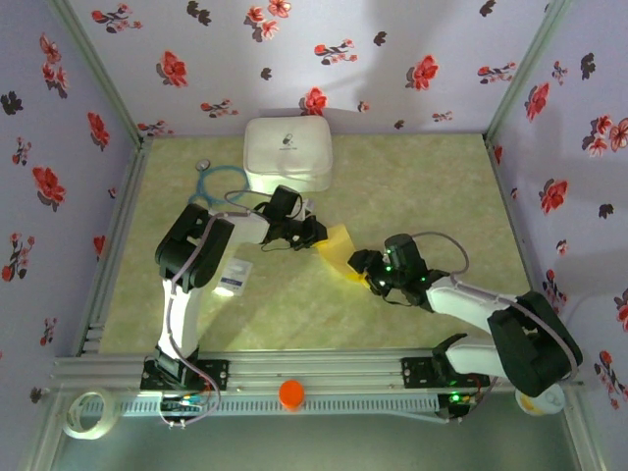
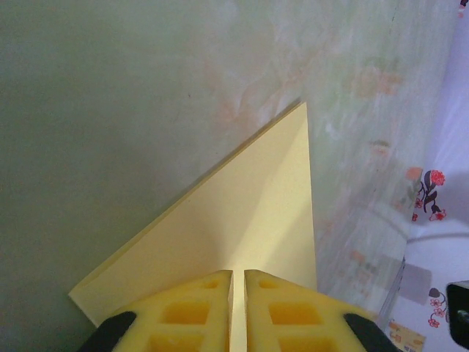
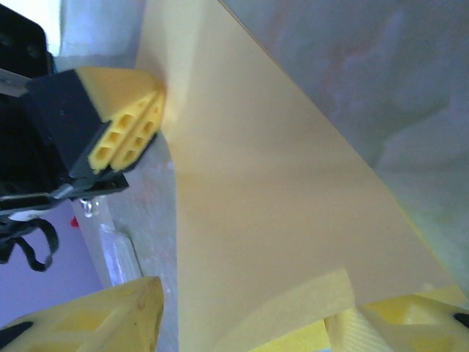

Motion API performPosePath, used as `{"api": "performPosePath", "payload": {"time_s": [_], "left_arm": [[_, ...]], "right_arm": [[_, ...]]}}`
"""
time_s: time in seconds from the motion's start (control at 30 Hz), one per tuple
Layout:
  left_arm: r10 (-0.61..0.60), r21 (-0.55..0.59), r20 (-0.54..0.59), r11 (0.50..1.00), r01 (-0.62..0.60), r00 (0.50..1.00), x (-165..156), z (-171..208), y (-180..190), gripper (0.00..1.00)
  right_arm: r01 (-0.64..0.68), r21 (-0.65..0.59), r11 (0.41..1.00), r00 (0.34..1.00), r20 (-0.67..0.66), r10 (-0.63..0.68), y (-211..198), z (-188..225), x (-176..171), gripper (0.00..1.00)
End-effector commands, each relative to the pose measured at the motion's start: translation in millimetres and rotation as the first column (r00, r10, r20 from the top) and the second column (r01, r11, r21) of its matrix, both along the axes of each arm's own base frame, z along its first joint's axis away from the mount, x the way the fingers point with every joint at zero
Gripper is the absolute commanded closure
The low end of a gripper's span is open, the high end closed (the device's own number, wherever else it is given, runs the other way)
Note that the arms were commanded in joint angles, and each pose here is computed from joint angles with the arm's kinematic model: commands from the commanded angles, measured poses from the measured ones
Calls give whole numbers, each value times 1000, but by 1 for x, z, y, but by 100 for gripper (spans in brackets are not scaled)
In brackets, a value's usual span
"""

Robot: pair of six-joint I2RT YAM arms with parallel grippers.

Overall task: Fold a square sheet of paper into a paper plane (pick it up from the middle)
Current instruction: Fold the triangle a second time at the center of the table.

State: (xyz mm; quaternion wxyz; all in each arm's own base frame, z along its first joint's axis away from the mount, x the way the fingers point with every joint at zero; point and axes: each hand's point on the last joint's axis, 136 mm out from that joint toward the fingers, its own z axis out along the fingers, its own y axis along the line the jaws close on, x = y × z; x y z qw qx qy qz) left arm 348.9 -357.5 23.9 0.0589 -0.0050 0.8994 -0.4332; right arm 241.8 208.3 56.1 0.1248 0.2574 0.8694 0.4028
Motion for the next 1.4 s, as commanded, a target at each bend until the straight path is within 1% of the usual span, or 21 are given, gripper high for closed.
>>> {"api": "performPosePath", "payload": {"time_s": [0.0,0.07,0.17,0.3,0.4,0.57,0.8,1.03,1.13,1.17,1.23,1.33,1.37], "left_arm": [[5,89,-114,996,6,993,-23,-38,9,87],[7,90,-117,996,4,993,-23,-38,9,87],[5,90,-116,996,6,993,-23,-38,9,87],[6,89,-116,996,5,993,-23,-38,9,87],[6,89,-114,996,4,993,-23,-37,9,87],[6,88,-113,996,4,994,-23,-37,9,87],[5,86,-112,996,4,994,-22,-36,9,87],[5,76,-98,997,3,995,-23,-31,9,87],[3,70,-99,998,4,995,-23,-29,8,87],[3,67,-94,998,3,996,-22,-27,7,87],[1,62,-94,998,5,996,-21,-26,6,87],[-2,59,-89,998,7,996,-19,-23,5,87],[-4,58,-86,998,9,996,-19,-22,4,87]], "right_arm": [[34,42,999,999,-15,-34,-2,1,0,38],[53,55,997,998,-21,-52,-5,0,1,37],[66,54,996,997,-36,-64,-9,-3,1,37],[65,63,996,998,-22,-64,-10,-2,7,38],[56,81,995,998,-8,-56,-9,-1,10,42],[44,76,996,999,17,-45,-11,0,14,51],[-28,72,997,999,32,26,-4,1,16,58],[-84,28,996,996,-7,84,-3,-11,12,62],[-114,5,994,993,-19,114,-3,-14,9,66],[-127,-4,992,992,-22,127,-3,-16,8,69],[-150,-17,988,988,-25,150,-3,-17,7,71],[-176,-25,984,984,-40,175,-1,-22,5,78],[-182,-21,983,983,-40,181,0,-22,5,84]]}}
